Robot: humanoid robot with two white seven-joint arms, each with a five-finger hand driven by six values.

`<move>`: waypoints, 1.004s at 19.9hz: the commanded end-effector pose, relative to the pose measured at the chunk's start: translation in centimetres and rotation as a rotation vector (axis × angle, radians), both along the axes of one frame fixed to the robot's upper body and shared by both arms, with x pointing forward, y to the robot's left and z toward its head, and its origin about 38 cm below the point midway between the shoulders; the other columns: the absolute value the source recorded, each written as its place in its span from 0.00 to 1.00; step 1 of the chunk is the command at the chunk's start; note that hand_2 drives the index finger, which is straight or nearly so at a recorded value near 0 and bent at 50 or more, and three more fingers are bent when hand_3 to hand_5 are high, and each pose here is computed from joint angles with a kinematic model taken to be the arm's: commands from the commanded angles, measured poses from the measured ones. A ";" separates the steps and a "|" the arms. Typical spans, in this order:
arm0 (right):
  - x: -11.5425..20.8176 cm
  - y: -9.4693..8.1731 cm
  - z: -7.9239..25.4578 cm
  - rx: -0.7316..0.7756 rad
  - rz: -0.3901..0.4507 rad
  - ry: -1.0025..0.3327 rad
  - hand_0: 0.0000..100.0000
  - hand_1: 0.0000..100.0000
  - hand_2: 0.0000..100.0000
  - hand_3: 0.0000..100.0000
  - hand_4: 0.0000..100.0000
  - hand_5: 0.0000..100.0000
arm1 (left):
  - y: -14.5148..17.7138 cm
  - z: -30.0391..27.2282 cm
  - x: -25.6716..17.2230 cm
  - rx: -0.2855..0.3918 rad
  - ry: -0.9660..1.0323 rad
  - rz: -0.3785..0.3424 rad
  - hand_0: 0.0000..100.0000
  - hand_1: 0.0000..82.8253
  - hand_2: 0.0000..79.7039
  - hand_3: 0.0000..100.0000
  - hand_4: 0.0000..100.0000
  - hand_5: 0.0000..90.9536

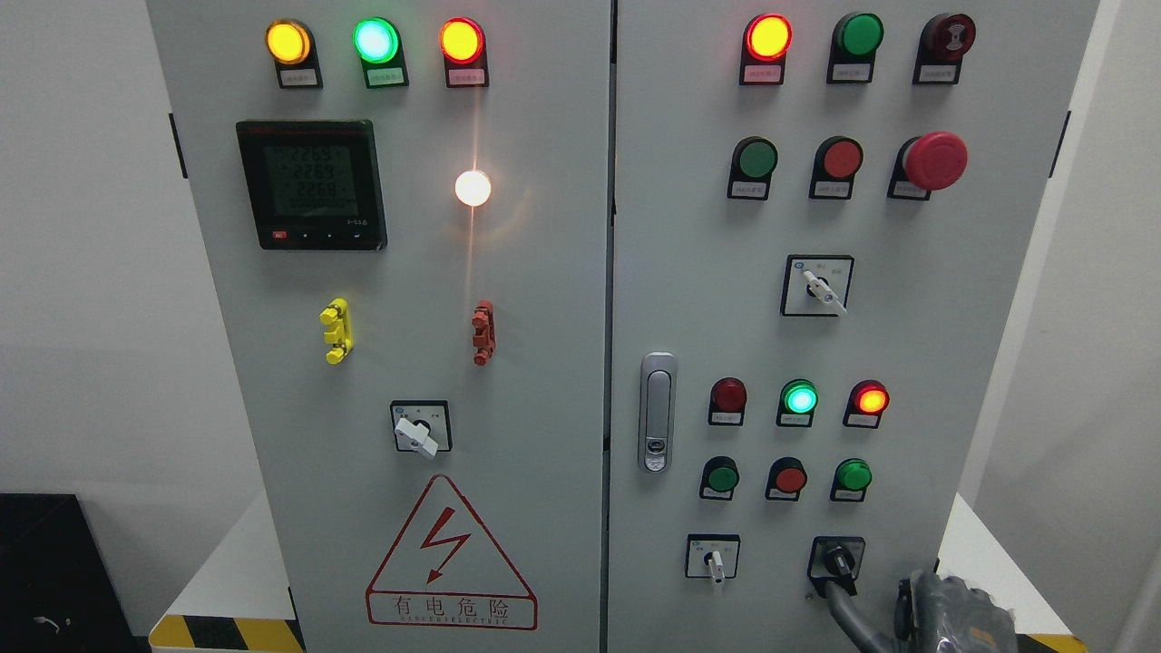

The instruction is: Flip black knob to close circuit

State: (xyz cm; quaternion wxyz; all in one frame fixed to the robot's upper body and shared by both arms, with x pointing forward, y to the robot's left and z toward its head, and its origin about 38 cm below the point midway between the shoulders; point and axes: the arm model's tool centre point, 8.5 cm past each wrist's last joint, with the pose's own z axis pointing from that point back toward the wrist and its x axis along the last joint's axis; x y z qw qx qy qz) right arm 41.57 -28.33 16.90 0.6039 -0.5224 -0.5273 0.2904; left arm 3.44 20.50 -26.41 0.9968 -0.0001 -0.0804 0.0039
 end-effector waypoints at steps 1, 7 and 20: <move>0.2 2.1 -0.3 -0.009 0.060 0.014 0.00 0.00 0.92 1.00 0.98 1.00 | -0.1 0.0 -0.4 -0.002 0.006 0.000 0.12 0.67 0.00 0.00 0.00 0.00; -0.3 2.0 -0.6 -0.020 0.049 -0.005 0.00 0.00 0.92 1.00 0.98 1.00 | 0.0 0.0 -0.4 -0.001 0.006 0.000 0.12 0.67 0.00 0.00 0.00 0.00; -3.3 3.2 0.0 0.052 0.098 -0.140 0.00 0.00 0.90 1.00 0.97 1.00 | -0.1 0.0 -0.4 -0.002 0.006 0.002 0.12 0.67 0.00 0.00 0.00 0.00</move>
